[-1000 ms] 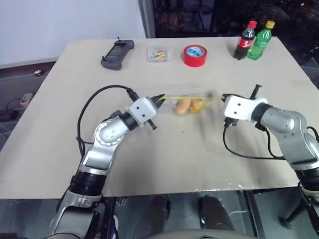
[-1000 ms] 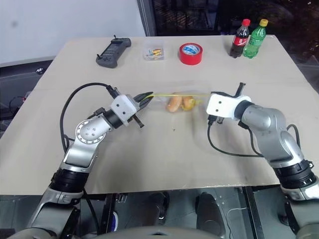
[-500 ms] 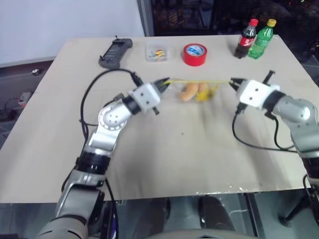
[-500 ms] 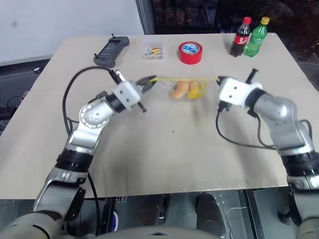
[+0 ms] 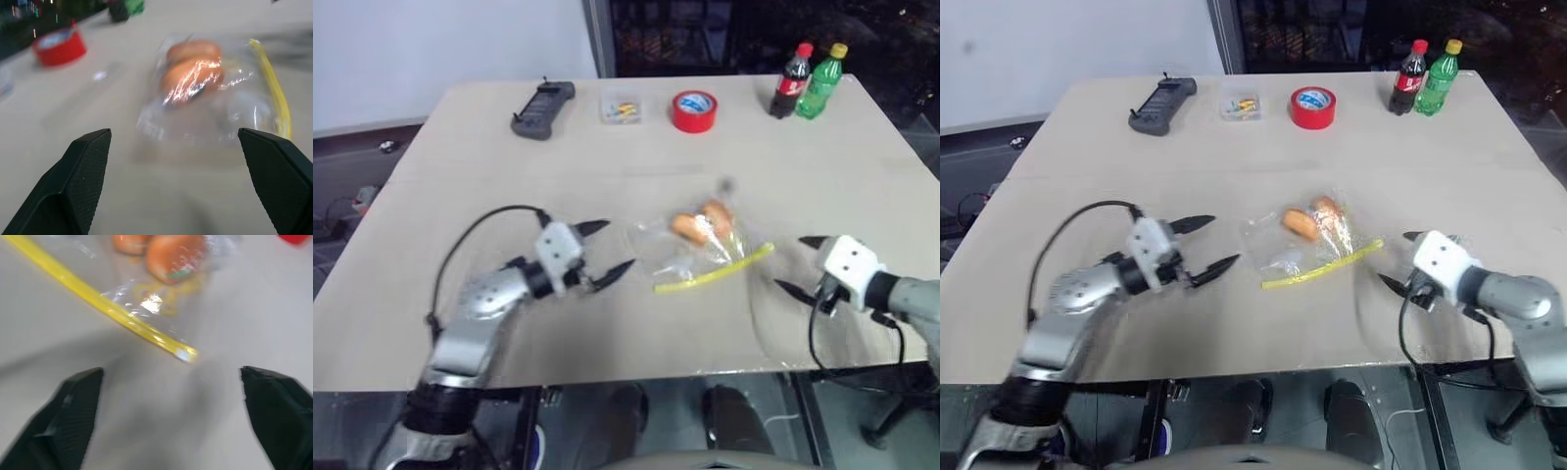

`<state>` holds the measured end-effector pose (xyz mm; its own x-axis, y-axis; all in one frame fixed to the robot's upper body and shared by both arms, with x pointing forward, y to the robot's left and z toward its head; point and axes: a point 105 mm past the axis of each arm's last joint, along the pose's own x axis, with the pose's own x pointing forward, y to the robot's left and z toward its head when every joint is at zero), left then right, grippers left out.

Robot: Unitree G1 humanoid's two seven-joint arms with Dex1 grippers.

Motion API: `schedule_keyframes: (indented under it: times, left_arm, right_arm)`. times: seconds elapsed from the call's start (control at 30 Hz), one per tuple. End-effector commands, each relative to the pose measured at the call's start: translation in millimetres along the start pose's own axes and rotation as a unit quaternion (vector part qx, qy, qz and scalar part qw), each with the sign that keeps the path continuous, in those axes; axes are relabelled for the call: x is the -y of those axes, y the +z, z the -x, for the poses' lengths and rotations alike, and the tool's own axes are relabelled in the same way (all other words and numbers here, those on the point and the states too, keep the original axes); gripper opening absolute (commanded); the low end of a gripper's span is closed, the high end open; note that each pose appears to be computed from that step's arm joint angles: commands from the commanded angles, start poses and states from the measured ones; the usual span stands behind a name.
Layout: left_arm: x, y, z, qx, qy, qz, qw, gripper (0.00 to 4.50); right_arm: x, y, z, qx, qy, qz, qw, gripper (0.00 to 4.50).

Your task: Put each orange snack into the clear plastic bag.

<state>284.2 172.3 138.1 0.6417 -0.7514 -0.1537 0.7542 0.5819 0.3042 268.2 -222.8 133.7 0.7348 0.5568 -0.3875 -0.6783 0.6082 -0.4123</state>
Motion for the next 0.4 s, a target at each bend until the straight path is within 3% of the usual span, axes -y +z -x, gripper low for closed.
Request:
schedule_keyframes:
  times: [0.03, 0.4]
  left_arm:
    - [-3.5, 20.6, 25.5, 0.016, -0.016, 0.012, 1.000, 4.50]
    - [2.5, 27.2, 54.7, -0.020, -0.042, 0.036, 0.998, 4.50]
  right_arm:
    - [7.2, 10.7, 27.3, 0.015, 0.005, -0.008, 1.000, 4.46]
    - [20.4, 16.9, 57.4, 0.013, -0.014, -0.024, 1.000, 4.46]
